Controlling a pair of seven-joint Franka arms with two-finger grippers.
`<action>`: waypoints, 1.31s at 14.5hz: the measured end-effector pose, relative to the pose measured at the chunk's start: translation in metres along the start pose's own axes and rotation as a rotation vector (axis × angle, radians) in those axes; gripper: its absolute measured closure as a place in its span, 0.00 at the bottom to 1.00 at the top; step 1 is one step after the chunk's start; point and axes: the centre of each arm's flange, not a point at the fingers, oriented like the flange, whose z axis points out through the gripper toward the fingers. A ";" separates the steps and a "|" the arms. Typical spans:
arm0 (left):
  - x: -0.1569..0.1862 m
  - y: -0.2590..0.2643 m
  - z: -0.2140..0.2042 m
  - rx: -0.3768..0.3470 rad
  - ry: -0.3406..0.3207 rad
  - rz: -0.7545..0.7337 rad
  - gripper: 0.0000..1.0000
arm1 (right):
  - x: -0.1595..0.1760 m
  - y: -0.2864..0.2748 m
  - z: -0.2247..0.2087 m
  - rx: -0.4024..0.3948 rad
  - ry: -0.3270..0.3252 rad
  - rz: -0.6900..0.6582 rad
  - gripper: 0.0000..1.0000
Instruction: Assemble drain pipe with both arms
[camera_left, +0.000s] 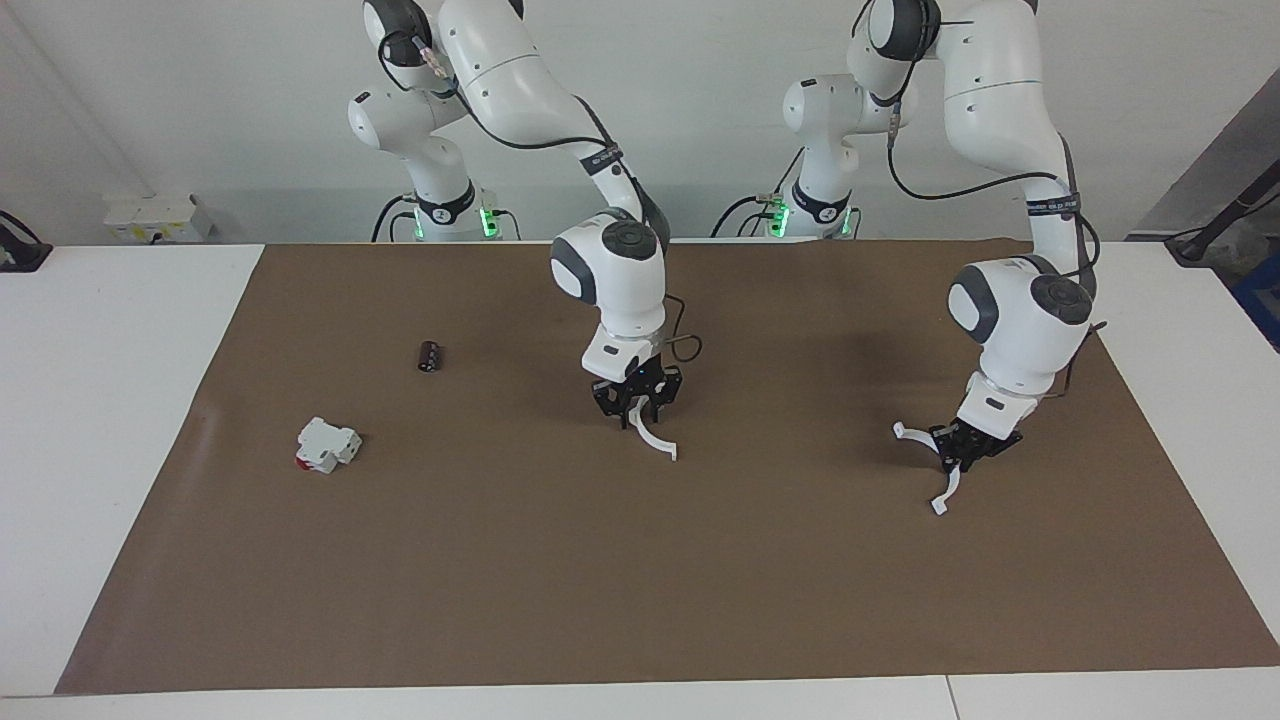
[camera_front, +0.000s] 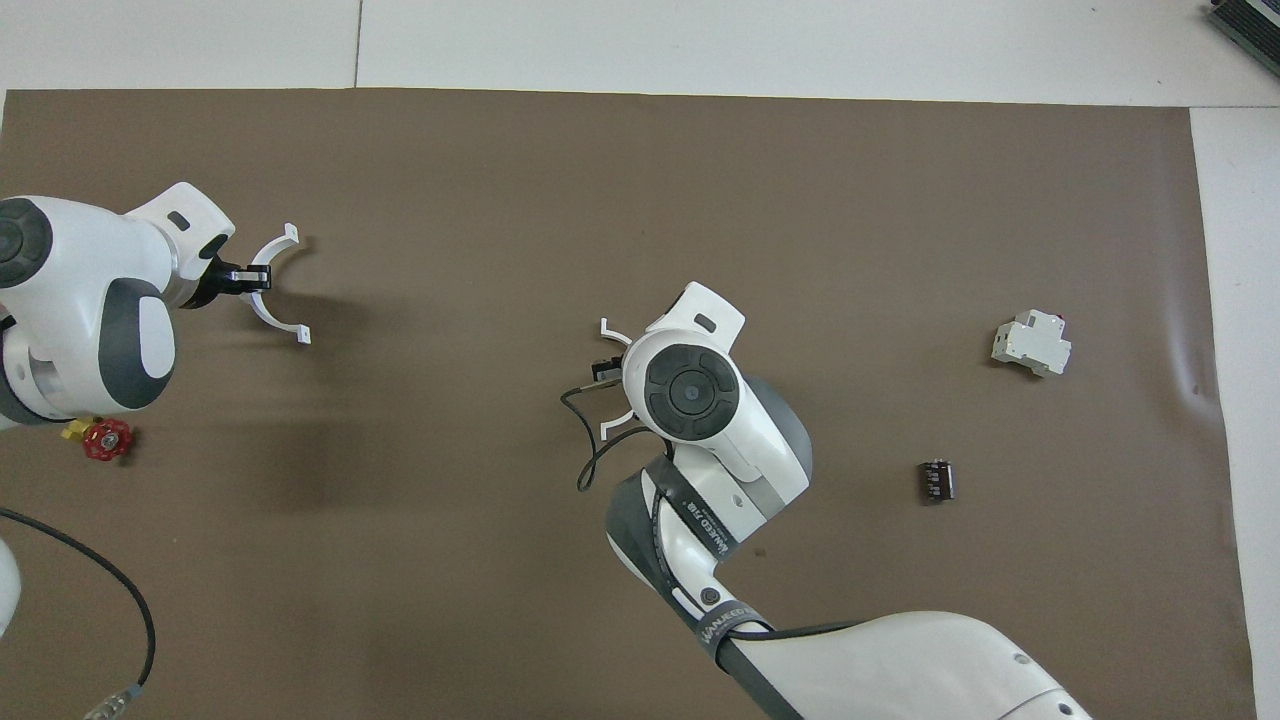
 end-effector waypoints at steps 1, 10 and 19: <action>0.003 0.008 -0.004 -0.004 0.009 0.013 0.79 | 0.011 0.014 -0.015 0.004 0.021 0.026 0.04; -0.004 0.162 -0.018 -0.008 0.014 0.094 0.79 | 0.079 0.215 -0.154 -0.082 0.014 0.250 0.00; -0.078 0.327 -0.015 -0.033 -0.062 0.184 0.79 | 0.044 0.335 -0.289 -0.098 -0.159 0.323 0.00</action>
